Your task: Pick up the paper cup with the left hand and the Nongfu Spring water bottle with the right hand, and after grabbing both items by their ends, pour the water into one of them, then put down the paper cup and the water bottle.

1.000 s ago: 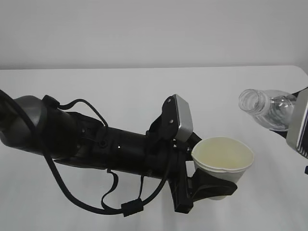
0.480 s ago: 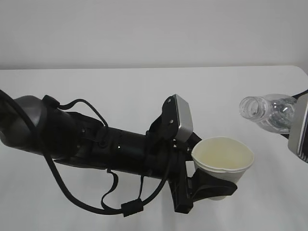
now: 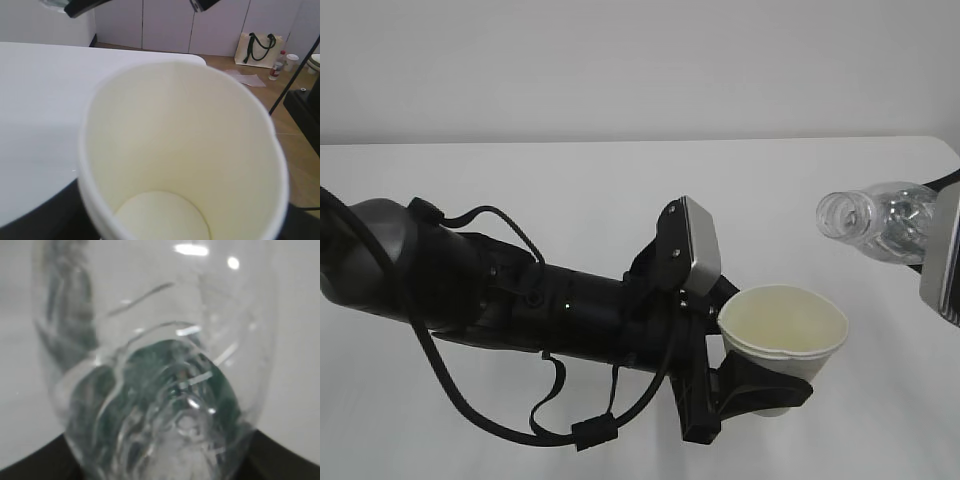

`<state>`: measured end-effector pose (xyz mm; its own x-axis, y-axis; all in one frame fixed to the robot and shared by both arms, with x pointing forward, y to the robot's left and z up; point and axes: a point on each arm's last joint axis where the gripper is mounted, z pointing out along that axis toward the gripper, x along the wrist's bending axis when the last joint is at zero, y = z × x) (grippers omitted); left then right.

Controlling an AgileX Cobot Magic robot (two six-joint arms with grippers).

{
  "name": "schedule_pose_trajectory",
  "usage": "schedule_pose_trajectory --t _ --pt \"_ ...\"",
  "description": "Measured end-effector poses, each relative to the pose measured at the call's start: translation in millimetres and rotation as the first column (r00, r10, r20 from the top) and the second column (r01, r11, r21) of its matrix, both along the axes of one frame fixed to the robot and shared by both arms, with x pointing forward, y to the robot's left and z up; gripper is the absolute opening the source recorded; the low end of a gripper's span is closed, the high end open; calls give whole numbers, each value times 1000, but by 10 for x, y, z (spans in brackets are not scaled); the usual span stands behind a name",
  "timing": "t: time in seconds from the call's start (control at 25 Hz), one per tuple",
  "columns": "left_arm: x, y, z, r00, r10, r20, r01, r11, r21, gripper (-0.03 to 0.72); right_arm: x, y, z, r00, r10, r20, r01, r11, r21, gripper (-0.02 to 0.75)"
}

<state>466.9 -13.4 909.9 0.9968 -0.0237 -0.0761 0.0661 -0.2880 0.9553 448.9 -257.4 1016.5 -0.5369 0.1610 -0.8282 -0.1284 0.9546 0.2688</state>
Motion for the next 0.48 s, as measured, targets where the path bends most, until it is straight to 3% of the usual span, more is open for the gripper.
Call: schedule_pose_trajectory --t 0.48 --pt "-5 -2 6 1000 -5 -1 5 1000 -7 476 -5 -2 -9 999 43 9 -43 996 -75 417"
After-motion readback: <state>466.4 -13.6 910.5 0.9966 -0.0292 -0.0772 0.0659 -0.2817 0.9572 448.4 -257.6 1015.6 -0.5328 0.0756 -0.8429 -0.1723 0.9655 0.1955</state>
